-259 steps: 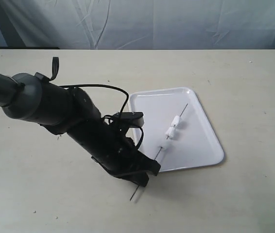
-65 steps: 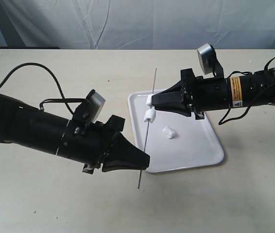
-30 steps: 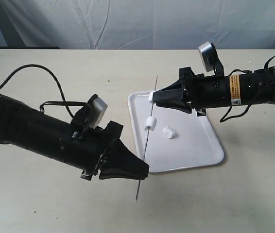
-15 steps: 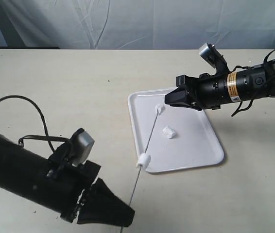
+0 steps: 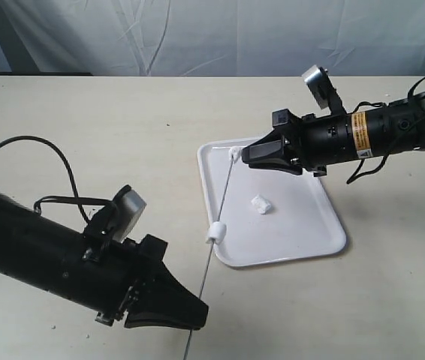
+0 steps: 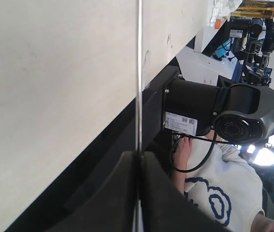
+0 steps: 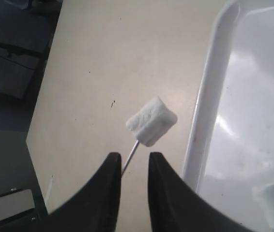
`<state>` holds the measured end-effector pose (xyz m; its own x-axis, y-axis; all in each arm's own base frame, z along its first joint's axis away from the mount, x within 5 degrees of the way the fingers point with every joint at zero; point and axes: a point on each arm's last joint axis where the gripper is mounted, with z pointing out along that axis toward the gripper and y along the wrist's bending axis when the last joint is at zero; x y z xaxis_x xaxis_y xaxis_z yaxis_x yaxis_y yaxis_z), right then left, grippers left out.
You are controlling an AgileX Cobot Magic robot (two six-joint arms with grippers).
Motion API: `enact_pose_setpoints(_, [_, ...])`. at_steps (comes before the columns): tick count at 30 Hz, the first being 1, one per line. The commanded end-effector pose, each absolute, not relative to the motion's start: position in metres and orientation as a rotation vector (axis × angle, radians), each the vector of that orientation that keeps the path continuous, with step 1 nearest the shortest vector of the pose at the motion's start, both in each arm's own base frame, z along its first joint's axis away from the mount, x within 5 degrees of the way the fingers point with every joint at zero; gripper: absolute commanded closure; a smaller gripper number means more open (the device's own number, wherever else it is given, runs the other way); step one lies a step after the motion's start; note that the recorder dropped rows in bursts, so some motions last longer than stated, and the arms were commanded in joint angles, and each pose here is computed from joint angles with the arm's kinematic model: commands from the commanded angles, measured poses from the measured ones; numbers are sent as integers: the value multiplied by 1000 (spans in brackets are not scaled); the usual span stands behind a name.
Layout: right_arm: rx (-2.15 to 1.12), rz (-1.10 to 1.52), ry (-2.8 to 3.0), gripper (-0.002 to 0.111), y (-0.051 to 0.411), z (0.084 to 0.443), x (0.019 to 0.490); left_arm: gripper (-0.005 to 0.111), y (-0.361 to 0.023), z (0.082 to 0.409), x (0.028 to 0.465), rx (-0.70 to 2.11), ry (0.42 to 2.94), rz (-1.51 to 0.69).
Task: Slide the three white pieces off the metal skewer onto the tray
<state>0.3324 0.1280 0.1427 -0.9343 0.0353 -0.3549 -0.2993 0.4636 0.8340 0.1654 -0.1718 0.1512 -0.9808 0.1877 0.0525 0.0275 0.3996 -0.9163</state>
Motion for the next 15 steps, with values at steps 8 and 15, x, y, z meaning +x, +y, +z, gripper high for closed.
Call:
enact_pose_setpoints(8, [-199,1433,2408,88,157,142,329,107,-174,157,165,-218,-2466,1687])
enact_pose_setpoints(15, [-67,1247,2388,88,152,140,345,107,-175,159,163,-240,-2428,1710])
